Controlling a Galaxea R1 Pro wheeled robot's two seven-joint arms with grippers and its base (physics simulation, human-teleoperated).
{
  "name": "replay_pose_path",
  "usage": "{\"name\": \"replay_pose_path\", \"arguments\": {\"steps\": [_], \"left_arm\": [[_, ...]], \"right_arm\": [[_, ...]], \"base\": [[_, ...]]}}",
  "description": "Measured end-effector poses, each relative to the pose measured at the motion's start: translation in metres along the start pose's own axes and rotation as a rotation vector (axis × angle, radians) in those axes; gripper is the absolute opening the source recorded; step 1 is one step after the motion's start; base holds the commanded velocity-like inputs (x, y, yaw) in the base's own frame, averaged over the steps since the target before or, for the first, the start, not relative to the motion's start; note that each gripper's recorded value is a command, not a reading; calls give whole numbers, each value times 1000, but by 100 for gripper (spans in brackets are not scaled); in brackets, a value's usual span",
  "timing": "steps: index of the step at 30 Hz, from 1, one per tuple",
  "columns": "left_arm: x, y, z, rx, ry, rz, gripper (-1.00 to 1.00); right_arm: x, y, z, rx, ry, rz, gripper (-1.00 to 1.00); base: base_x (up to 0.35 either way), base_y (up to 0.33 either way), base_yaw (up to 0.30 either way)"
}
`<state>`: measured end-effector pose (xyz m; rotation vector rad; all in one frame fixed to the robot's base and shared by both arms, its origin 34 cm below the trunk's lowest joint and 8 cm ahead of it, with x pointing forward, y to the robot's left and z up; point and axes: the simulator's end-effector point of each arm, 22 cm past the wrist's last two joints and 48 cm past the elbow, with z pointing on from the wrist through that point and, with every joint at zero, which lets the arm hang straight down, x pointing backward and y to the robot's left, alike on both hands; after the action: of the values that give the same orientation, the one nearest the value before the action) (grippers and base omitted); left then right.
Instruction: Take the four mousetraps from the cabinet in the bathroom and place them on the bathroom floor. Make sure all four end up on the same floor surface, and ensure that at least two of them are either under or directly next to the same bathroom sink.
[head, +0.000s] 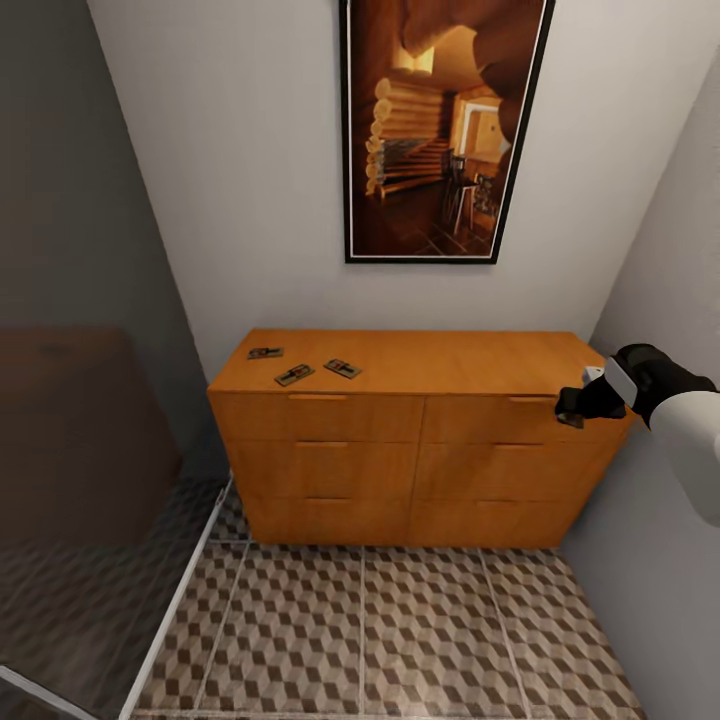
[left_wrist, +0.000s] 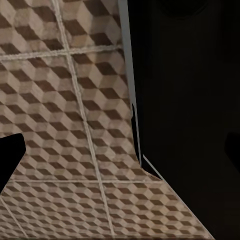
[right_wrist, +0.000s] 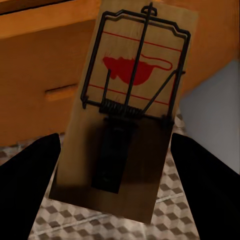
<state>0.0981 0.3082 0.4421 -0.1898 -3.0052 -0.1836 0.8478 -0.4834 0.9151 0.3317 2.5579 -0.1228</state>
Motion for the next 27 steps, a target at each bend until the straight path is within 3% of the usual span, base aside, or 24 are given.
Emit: {"name": "replay_pose_path", "arguments": {"steps": [8,17,25,27], "left_arm": [[0,0,0,0,0,0,100],[0,0,0,0,-2,0,100],[-3,-1,0,2,-10,-1,100],[-5,-2,0,3,-14,-3,100]], "right_arm": [[0,0,0,0,0,-1,-100],[-1,2,3,-2,-20,-6,-100],[14,4,30,-7,-76,-22,-100],[55,6,60,-2,-51,-49,-100]], "base": [[-307,0,0],[-54,0,0],[-2,0,0],[0,0,0]]}}
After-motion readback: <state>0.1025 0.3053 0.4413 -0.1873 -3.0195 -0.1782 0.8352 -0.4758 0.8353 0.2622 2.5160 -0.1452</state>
